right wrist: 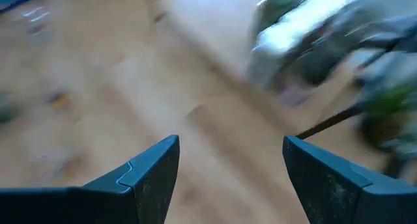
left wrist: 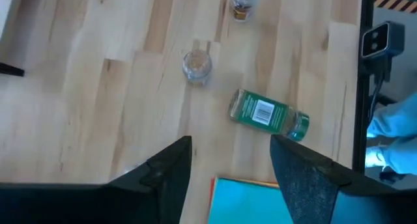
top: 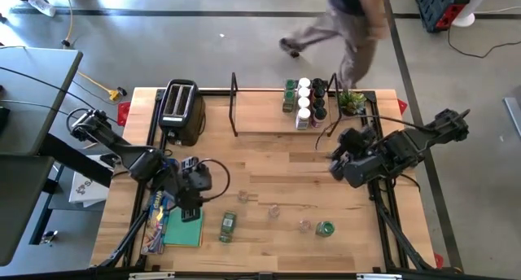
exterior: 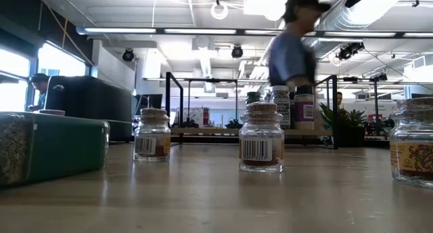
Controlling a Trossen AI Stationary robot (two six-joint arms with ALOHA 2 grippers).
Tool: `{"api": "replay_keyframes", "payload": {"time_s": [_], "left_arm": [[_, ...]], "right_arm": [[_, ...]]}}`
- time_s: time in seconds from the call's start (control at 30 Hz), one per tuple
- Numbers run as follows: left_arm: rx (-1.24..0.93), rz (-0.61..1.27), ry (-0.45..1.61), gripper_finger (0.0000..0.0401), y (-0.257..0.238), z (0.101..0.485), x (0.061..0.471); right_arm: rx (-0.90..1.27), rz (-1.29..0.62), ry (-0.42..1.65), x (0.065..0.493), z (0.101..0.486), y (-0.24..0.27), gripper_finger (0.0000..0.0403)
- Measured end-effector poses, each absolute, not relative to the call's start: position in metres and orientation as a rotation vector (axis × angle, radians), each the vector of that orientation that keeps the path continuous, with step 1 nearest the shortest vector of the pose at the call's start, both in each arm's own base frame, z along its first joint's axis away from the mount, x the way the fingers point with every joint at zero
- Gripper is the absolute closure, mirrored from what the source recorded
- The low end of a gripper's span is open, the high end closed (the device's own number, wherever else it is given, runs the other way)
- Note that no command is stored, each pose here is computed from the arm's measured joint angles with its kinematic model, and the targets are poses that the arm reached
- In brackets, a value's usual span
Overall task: Shelf spices
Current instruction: Put the left green spice bottle on the shelf and align with the other green spice bottles, then put the right green spice bottle on the shelf and align with the other green spice bottles
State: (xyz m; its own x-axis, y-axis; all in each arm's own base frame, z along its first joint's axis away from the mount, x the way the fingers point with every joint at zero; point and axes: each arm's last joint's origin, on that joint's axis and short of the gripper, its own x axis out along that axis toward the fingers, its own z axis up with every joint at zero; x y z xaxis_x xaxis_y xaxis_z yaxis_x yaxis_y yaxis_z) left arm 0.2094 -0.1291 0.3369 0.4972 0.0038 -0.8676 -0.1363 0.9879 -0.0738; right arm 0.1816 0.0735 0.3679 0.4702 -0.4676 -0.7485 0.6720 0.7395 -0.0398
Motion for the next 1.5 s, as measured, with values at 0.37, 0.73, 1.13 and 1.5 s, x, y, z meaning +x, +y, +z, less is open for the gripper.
{"api": "replay_keyframes", "payload": {"time_s": [0.37, 0.73, 1.13, 1.5], "left_arm": [[-0.174, 0.093, 1.084, 0.0196, -0.127, 0.336, 0.209], [-0.063, 0.169, 1.207, 0.0196, -0.15, 0.33, 0.164], [-0.096, 0.21, 1.066, 0.0196, -0.178, 0.332, 0.129], [-0.134, 0.227, 1.045, 0.0196, -0.181, 0.332, 0.124]], "right_arm": [[0.57, 0.074, 0.989, 0.218, 0.382, 0.143, 0.0135], [0.395, -0.05, 1.272, 0.248, 0.3, 0.211, 0.0134], [0.321, -0.197, 1.533, 0.254, 0.252, 0.222, 0.0134], [0.262, -0.259, 1.613, 0.259, 0.224, 0.23, 0.0134]]}}
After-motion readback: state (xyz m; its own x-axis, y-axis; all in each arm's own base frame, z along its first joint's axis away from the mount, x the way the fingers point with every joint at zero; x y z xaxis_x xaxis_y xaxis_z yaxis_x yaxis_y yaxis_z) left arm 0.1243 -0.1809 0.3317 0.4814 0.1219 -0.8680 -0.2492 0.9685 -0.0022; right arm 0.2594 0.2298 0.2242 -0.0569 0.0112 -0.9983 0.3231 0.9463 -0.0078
